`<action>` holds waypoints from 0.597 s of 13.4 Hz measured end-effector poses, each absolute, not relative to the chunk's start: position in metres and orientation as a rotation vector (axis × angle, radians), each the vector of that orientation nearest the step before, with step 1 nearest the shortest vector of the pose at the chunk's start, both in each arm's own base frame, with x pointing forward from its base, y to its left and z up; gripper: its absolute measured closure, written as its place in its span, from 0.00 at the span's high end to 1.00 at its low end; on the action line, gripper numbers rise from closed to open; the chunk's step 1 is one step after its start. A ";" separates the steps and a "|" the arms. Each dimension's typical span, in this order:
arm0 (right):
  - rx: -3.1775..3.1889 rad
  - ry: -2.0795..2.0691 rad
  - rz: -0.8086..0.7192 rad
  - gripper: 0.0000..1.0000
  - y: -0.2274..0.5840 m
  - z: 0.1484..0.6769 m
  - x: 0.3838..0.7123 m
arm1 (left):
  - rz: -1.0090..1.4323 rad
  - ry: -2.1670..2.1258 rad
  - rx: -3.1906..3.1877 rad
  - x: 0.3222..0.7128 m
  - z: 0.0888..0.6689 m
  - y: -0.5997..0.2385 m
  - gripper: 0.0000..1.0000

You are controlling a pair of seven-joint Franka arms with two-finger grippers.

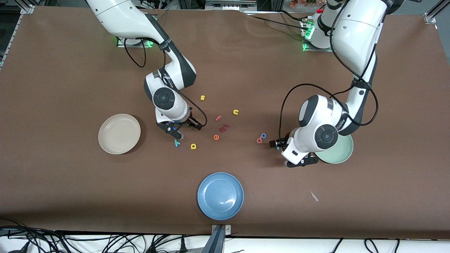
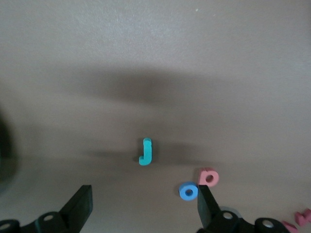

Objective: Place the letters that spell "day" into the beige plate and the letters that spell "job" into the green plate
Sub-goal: 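Grasp the green d with the right gripper while the left grasps the cyan j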

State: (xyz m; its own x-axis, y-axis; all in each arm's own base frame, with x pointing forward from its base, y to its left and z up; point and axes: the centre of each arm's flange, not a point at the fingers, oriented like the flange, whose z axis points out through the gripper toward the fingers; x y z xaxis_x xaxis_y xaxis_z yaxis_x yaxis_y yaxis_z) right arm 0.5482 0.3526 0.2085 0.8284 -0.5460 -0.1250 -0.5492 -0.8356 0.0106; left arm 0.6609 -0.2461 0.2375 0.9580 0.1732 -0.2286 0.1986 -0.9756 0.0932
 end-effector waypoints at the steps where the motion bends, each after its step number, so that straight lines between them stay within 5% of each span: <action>1: -2.979 0.893 0.191 1.00 0.352 0.205 0.548 | -0.337 0.289 2.995 0.661 0.230 -0.246 0.92; 4: -2.970 0.897 0.173 1.00 0.350 0.192 0.544 | -0.329 0.291 2.997 0.660 0.210 -0.249 0.88; 8: -2.967 0.896 0.163 0.96 0.348 0.184 0.538 | -0.355 0.290 3.005 0.654 0.194 -0.258 0.69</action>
State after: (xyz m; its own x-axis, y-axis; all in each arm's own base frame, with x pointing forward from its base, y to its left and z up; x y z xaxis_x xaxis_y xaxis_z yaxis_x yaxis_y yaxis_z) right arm 0.5381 0.3478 0.1837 0.8279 -0.5497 -0.1113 -0.5537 -0.8327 -0.0061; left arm 0.6543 -0.2581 0.1940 0.9547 0.1760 -0.2401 0.1998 -0.9767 0.0785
